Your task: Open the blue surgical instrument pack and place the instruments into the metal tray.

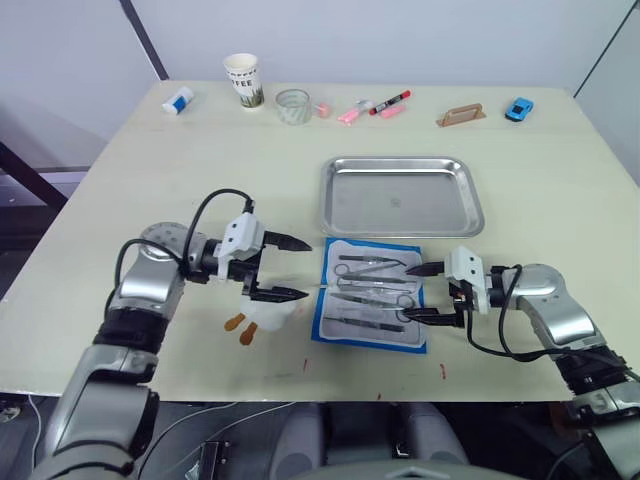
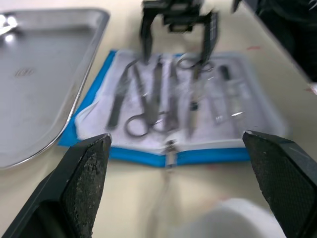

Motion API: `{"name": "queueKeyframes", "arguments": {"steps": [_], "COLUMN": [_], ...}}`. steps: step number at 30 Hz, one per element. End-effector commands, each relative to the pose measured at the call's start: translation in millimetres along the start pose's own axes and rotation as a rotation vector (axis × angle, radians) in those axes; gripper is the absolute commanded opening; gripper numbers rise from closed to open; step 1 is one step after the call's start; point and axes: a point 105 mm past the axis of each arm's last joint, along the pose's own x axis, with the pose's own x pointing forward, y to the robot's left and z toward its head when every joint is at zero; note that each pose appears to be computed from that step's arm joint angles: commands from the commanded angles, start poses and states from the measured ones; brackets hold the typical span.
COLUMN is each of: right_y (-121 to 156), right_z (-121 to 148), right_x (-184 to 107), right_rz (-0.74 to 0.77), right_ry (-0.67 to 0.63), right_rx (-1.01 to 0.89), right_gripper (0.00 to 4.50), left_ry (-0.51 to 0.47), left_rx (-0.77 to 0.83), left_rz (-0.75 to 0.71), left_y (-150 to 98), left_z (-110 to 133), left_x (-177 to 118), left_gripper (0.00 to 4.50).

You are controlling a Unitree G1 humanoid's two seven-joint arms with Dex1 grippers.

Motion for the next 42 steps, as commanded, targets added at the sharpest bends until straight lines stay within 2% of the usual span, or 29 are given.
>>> {"name": "queueKeyframes", "arguments": {"steps": [1,5,9,14,27,33,36,42], "right_y": [3,3,4,8,7,8,8,5], "right_z": [-15,-16,-17,-19,-17,-17,-16,-15], "right_x": [7,7,7,9,12,13,15,17], "right_rz": [0.003,0.003,0.000,-0.002,-0.012,-0.009,-0.008,-0.010], "right_ry": [0.058,0.062,0.061,0.056,0.047,0.048,0.049,0.046], "right_rx": [0.047,0.042,0.045,0.051,0.043,0.037,0.031,0.024], "right_gripper": [4.38,4.50,4.50,4.50,4.50,4.50,4.50,4.50], "left_ry": [0.006,0.006,0.017,0.066,0.123,0.155,0.203,0.237], "left_rx": [0.034,0.019,0.035,0.066,0.114,0.098,0.078,0.042], "left_rz": [0.011,-0.007,-0.030,-0.092,-0.057,-0.029,-0.072,-0.128], "left_y": [19,29,35,39,48,50,43,36], "left_z": [7,8,8,9,2,-5,-15,-22], "left_x": [9,17,24,41,73,78,74,68], "left_gripper": [4.50,3.31,1.53,1.53,1.53,1.53,1.53,1.53]}}
